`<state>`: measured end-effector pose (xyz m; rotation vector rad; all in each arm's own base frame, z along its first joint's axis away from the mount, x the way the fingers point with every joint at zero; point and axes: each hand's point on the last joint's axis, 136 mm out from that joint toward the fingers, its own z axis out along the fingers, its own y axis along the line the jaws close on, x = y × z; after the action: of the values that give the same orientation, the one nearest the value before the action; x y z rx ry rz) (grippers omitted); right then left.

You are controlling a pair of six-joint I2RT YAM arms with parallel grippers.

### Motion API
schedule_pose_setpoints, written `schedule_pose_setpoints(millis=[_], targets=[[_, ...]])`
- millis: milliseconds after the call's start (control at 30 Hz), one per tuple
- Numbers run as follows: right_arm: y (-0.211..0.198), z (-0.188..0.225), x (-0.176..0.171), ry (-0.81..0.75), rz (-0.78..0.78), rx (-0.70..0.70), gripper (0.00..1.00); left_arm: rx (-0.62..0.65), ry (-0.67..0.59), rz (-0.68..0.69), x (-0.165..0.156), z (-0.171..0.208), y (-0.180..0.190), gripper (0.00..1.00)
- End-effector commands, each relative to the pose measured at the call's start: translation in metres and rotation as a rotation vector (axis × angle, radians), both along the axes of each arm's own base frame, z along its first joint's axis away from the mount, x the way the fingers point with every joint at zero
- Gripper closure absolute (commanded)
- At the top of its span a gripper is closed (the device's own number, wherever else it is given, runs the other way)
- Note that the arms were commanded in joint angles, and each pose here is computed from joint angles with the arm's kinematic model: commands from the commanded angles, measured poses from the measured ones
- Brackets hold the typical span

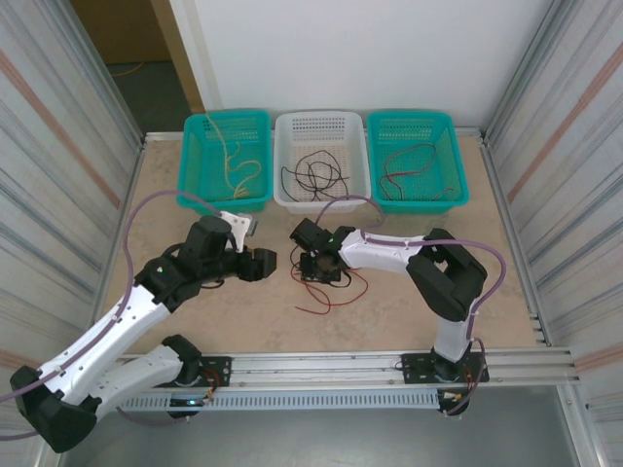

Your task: Untangle the cables

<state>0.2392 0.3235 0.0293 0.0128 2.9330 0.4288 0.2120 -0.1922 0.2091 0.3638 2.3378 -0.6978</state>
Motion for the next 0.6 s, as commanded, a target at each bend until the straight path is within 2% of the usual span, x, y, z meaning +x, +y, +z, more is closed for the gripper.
schedule_pose_setpoints(millis=[0, 33, 133, 200, 300, 500, 567], targets=[[0.006, 0.007, 0.003, -0.011, -0.001, 0.026, 0.70, -0.019, 0.008, 0.003, 0.000, -0.002, -0.001, 0.34], [0.007, 0.009, 0.003, -0.014, 0.003, 0.031, 0.69, -0.019, 0.009, 0.002, 0.000, -0.003, -0.001, 0.34], [0.012, 0.013, 0.003, -0.021, 0.016, 0.041, 0.58, -0.023, 0.014, 0.004, 0.000, -0.004, -0.002, 0.34], [0.014, 0.012, 0.003, -0.019, 0.023, 0.037, 0.59, -0.023, 0.019, 0.005, 0.001, -0.006, -0.003, 0.34], [0.015, 0.008, 0.004, -0.012, 0.023, 0.027, 0.66, -0.013, 0.038, 0.004, 0.001, -0.011, -0.004, 0.34], [0.020, 0.013, 0.005, -0.025, 0.038, 0.038, 0.58, 0.015, 0.109, 0.004, -0.001, -0.032, -0.006, 0.34], [0.022, 0.013, 0.005, -0.021, 0.045, 0.040, 0.59, 0.019, 0.136, 0.014, -0.001, -0.040, -0.006, 0.34]])
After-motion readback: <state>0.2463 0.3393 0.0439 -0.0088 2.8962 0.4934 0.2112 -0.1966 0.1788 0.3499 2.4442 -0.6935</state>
